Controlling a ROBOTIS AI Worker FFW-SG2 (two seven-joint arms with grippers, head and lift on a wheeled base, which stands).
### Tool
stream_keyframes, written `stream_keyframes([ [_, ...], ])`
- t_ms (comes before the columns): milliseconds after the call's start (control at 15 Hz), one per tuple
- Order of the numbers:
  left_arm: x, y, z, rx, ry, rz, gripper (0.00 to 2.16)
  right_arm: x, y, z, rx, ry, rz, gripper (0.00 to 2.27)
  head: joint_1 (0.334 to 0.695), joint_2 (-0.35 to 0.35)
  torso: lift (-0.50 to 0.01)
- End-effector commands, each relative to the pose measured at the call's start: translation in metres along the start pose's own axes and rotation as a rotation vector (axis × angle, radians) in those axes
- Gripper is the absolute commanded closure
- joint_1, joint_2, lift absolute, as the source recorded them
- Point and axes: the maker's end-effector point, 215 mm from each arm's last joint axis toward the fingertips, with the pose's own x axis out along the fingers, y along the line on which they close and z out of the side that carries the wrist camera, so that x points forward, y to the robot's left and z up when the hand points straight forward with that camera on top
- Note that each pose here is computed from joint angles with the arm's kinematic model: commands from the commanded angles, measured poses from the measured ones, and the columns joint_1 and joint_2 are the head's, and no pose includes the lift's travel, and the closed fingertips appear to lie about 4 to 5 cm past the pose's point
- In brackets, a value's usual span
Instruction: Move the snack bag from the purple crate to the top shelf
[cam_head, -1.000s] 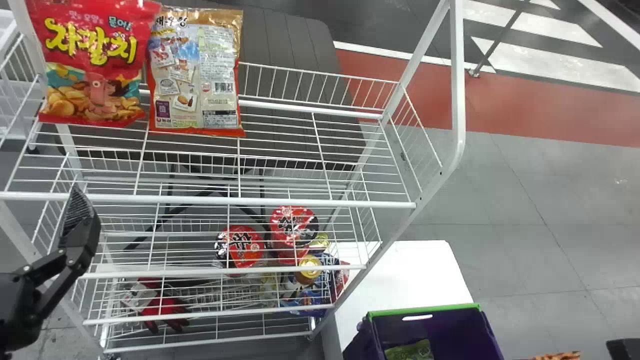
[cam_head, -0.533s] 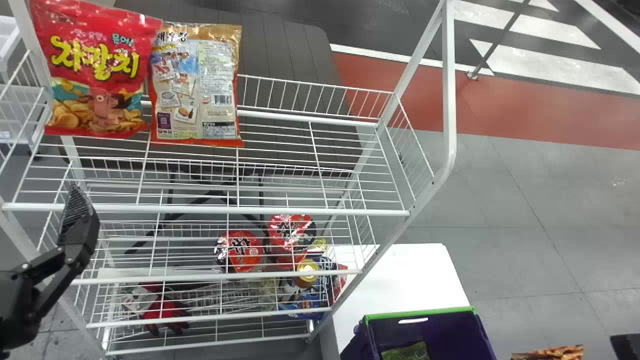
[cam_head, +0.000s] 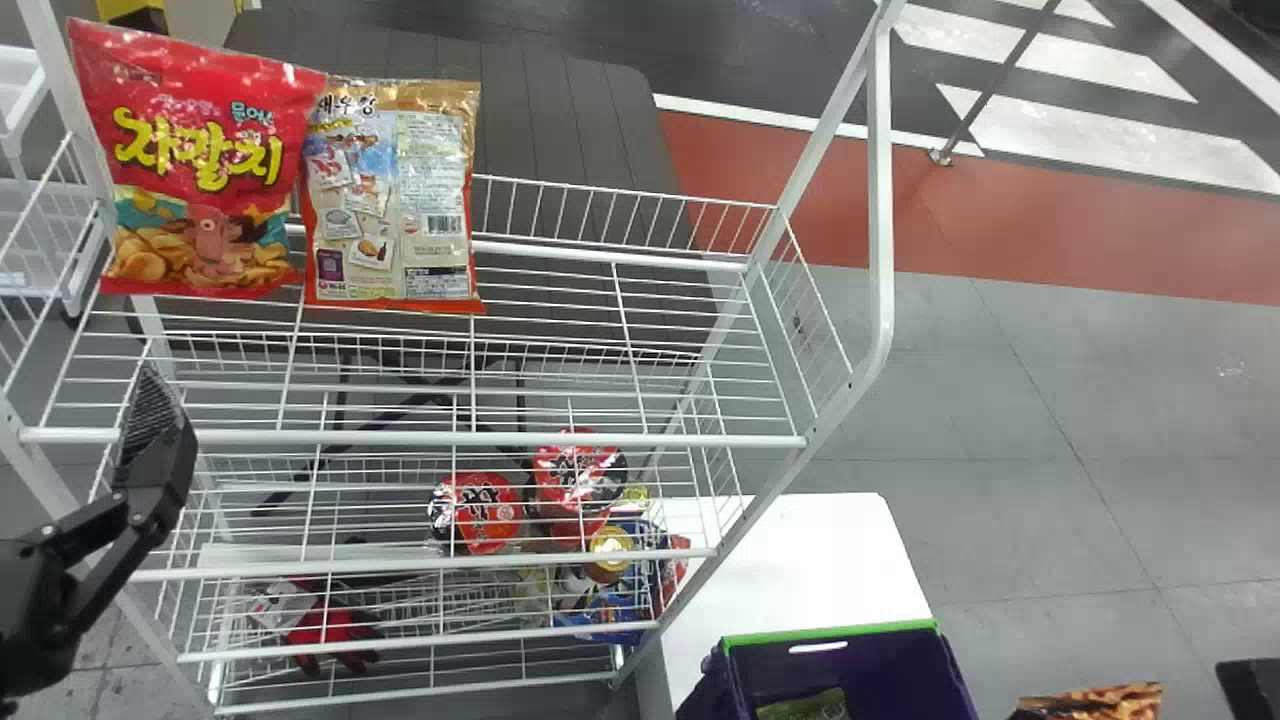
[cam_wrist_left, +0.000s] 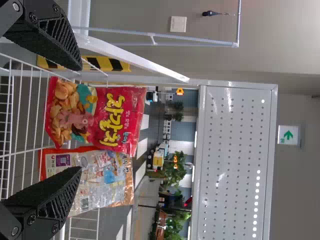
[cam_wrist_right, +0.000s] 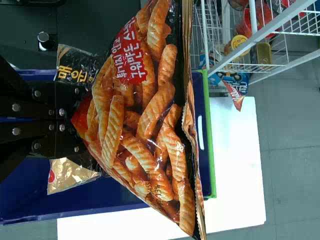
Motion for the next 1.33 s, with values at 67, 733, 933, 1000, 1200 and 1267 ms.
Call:
stream_keyframes([
  [67,0.0,0.0,0.0,-0.001,0.0,0.001,0.11,-0.001,0.001,0.0,0.001,-0.002,0.005,1.61,0.695,-0.35,0.01],
  [733,0.0,-0.001,-0.007,0.011,0.021,-0.001,0.11,-0.073,0.047,0.082,-0.012,-0.244,0.065,1.61,0.695,-0.35,0.0],
  [933,-0.001,-0.003,-0.008,0.012,0.023,-0.007,0.11,-0.106,0.082,0.127,0.061,-0.368,0.104,1.61,0.695,-0.35,0.0],
  [1000,0.0,-0.004,-0.01,0.013,0.026,-0.011,0.11,-0.119,0.099,0.144,0.081,-0.411,0.117,1.61,0.695,-0.35,0.0],
  [1200,-0.001,-0.006,-0.01,0.014,0.026,-0.013,0.11,-0.151,0.164,0.183,0.144,-0.5,0.24,1.61,0.695,-0.35,0.0],
  [1267,0.0,-0.006,-0.01,0.015,0.027,-0.013,0.11,-0.162,0.183,0.199,0.097,-0.534,0.257,1.61,0.695,-0.35,0.0],
])
